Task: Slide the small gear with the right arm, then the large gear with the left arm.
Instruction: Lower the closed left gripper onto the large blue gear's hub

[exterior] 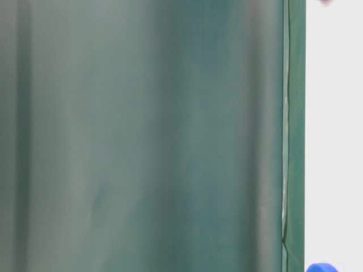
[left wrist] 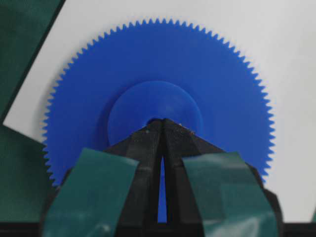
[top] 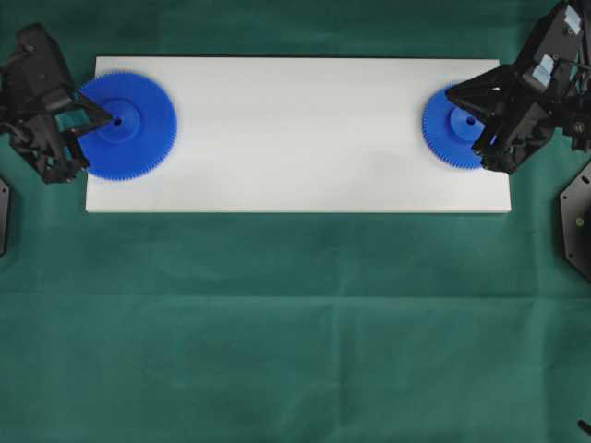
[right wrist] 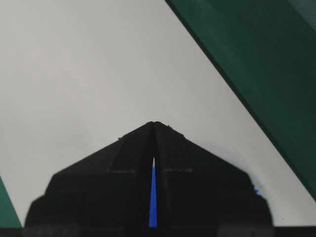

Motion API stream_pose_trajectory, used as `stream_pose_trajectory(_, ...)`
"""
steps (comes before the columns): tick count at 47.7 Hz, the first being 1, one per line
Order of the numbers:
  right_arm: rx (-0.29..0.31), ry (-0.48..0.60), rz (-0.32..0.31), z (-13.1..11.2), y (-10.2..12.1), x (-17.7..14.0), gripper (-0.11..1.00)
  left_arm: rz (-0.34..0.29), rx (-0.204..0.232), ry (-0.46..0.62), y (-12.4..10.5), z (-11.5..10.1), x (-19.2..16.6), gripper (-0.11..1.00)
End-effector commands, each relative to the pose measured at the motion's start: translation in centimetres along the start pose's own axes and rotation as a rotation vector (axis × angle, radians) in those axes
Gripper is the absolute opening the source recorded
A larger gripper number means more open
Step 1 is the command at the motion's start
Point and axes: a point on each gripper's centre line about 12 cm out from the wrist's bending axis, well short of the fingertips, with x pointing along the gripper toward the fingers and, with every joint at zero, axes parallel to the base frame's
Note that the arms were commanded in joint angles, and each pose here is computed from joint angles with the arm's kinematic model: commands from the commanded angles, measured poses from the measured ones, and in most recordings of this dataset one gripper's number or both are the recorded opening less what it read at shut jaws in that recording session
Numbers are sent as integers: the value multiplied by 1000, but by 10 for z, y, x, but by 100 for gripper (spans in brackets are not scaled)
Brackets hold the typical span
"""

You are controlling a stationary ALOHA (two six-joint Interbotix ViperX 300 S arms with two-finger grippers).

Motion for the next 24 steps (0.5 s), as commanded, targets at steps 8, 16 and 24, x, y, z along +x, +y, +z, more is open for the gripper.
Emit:
stream_pose_trajectory(8,4,-14,10,4,2,-1,50,2,-1,11,1,2,17,0)
stream_pose_trajectory(16,5,-12,10,3,2,-1,50,4,-1,22,2,-1,26,0)
stream_pose_trajectory(24,6,-8,10,2,2,0,50,6,-2,45,3,-5,34,0)
